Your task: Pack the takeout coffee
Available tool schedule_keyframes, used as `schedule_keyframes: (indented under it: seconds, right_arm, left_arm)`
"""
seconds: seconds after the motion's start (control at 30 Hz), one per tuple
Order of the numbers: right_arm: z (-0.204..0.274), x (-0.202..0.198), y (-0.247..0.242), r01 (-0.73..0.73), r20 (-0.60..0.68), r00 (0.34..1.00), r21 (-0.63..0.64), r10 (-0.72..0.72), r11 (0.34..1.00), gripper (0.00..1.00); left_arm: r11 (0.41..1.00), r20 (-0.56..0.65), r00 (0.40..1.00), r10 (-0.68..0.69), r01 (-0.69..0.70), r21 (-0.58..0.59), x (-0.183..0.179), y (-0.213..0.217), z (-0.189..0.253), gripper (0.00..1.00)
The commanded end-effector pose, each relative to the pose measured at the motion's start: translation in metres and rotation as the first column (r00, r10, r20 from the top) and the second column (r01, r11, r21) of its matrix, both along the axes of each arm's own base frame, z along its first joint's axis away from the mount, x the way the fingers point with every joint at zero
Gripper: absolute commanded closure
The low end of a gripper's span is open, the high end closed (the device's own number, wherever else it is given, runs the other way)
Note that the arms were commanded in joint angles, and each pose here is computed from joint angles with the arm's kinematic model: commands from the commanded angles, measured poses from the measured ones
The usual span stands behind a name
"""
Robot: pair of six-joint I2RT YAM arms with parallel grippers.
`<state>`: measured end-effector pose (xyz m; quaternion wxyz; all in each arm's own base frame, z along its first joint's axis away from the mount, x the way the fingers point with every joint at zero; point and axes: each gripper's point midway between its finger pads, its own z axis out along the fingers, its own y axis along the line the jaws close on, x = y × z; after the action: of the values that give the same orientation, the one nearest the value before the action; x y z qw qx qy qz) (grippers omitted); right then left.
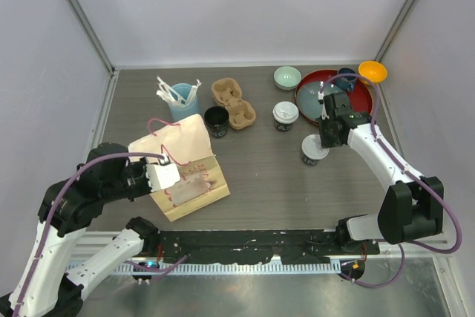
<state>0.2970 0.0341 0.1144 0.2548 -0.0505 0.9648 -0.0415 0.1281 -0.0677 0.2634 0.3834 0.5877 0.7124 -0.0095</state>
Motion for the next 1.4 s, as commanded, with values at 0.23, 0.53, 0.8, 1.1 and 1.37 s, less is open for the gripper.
schedule_keyframes:
  seconds: [0.23, 0.53, 0.8, 1.1, 1.37]
  right_arm:
    - [0.025, 0.014, -0.005, 0.026, 0.084, 0.996, 0.006, -0.027, 1.000, 0.53]
    - [0.070, 0.018, -0.003, 0.001, 0.157, 0.988, 0.016, -0.003, 1.000, 0.35]
    - [0.097, 0.023, 0.001, -0.017, 0.225, 0.974, 0.038, 0.008, 0.999, 0.34]
    - [0.114, 0.032, 0.034, -0.154, 0.303, 0.948, 0.162, 0.099, 0.975, 0.34]
    - [0.136, 0.059, 0.090, -0.265, 0.381, 0.909, 0.218, 0.168, 0.939, 0.34]
  left_arm:
    - [0.993, -0.023, 0.998, -0.051, 0.049, -0.105, -0.007, -0.020, 0.010, 1.00]
    - [0.998, 0.060, 0.998, 0.014, -0.010, -0.060, 0.030, -0.023, 0.021, 1.00]
    - [0.999, 0.171, 0.984, 0.045, -0.048, 0.013, 0.068, -0.025, 0.021, 1.00]
    - [0.986, 0.083, 0.983, -0.165, 0.167, -0.015, 0.029, -0.041, 0.003, 1.00]
    - [0.989, 0.015, 0.989, -0.148, 0.148, -0.028, 0.018, -0.038, -0.006, 0.58]
